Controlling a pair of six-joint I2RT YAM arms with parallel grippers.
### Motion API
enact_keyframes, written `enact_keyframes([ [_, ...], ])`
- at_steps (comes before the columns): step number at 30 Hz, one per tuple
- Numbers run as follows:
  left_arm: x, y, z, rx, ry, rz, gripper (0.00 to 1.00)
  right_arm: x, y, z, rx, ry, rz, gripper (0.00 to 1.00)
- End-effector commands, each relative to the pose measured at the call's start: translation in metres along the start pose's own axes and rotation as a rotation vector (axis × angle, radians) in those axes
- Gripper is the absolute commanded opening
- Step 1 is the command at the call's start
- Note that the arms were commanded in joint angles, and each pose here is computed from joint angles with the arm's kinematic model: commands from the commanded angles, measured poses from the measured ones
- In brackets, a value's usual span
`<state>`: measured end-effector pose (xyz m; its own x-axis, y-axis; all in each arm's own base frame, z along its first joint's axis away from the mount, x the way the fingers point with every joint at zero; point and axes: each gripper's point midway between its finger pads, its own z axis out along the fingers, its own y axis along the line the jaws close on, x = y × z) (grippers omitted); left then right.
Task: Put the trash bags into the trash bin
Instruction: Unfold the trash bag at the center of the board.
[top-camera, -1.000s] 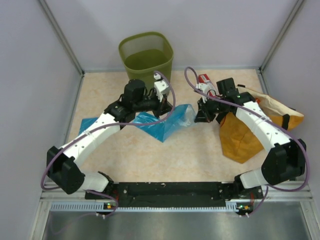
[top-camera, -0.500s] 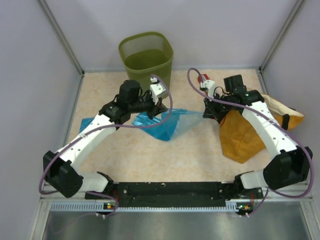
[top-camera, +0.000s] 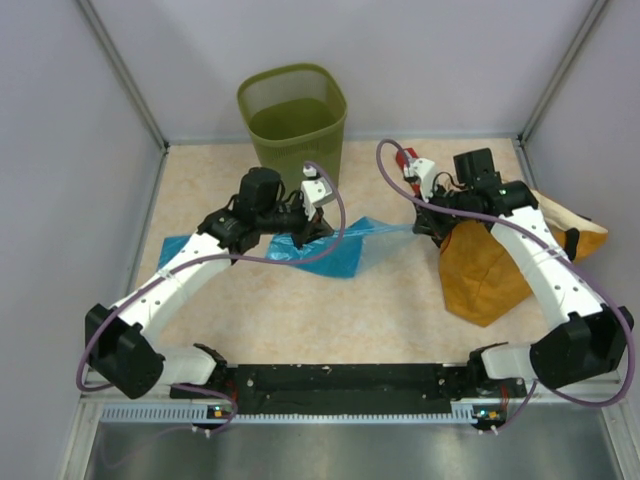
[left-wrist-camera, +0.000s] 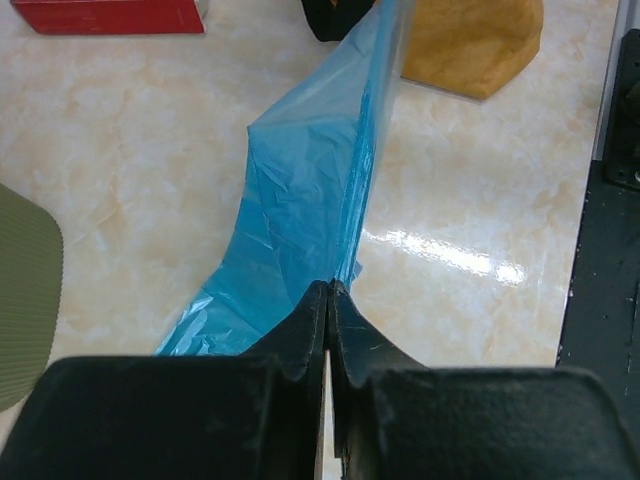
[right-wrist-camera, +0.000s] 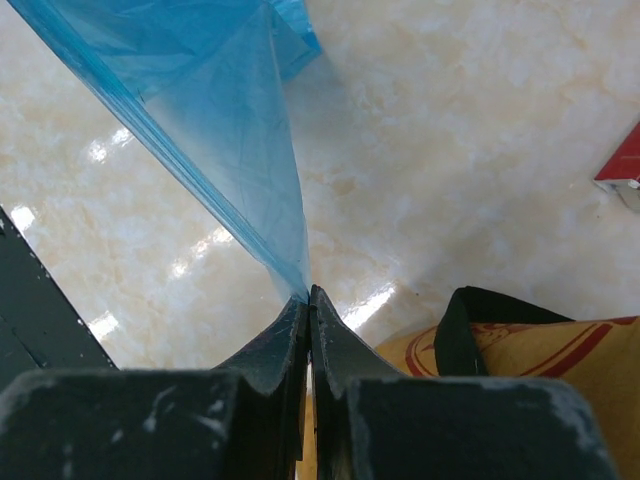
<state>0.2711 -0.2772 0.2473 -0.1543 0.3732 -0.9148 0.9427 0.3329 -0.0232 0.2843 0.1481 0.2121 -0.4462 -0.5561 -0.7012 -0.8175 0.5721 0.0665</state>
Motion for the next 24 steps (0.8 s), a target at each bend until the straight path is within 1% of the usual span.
enact_keyframes([
  [1, -0.003, -0.008, -0.007, 0.04, -0.019, 0.027, 0.06, 0.0, -0.011, -0.02, 0.093, -0.006, -0.041, 0.0],
  [5, -0.001, -0.013, -0.006, 0.076, -0.017, 0.028, 0.14, 0.004, -0.011, -0.02, 0.102, 0.003, -0.04, 0.0],
  [7, 0.0, -0.016, -0.006, 0.092, -0.016, 0.032, 0.16, 0.005, -0.012, -0.02, 0.108, 0.009, -0.042, 0.0],
  [8, 0.0, -0.016, -0.006, 0.094, -0.016, 0.033, 0.15, 0.005, -0.012, -0.02, 0.108, 0.008, -0.044, 0.0],
  [9, 0.002, -0.016, -0.005, 0.099, -0.013, 0.031, 0.08, 0.005, -0.011, -0.02, 0.105, 0.006, -0.044, 0.0],
  [11, 0.003, -0.017, -0.004, 0.103, -0.013, 0.03, 0.0, 0.002, -0.01, -0.021, 0.1, -0.005, -0.045, 0.0],
  [15, 0.007, -0.022, 0.002, 0.154, -0.012, 0.021, 0.0, 0.0, -0.009, -0.023, 0.098, -0.011, -0.047, 0.0],
  [16, 0.009, -0.023, 0.005, 0.173, -0.012, 0.027, 0.02, 0.0, -0.008, -0.022, 0.095, -0.012, -0.047, 0.0],
  [17, 0.01, -0.025, 0.007, 0.194, -0.012, 0.034, 0.08, 0.0, -0.008, -0.023, 0.092, -0.014, -0.048, 0.0],
  [18, 0.012, -0.024, 0.011, 0.201, -0.008, 0.038, 0.15, -0.001, -0.006, -0.023, 0.087, -0.021, -0.053, 0.0],
  [20, 0.012, -0.018, 0.021, 0.205, -0.009, 0.038, 0.26, -0.003, -0.002, -0.024, 0.065, -0.033, -0.062, 0.0],
  [21, 0.013, -0.014, 0.026, 0.205, -0.01, 0.041, 0.36, -0.004, 0.002, -0.026, 0.056, -0.043, -0.073, 0.0],
  [24, 0.014, -0.008, 0.044, 0.228, -0.015, 0.05, 0.53, -0.009, 0.009, -0.031, 0.038, -0.073, -0.093, 0.0],
])
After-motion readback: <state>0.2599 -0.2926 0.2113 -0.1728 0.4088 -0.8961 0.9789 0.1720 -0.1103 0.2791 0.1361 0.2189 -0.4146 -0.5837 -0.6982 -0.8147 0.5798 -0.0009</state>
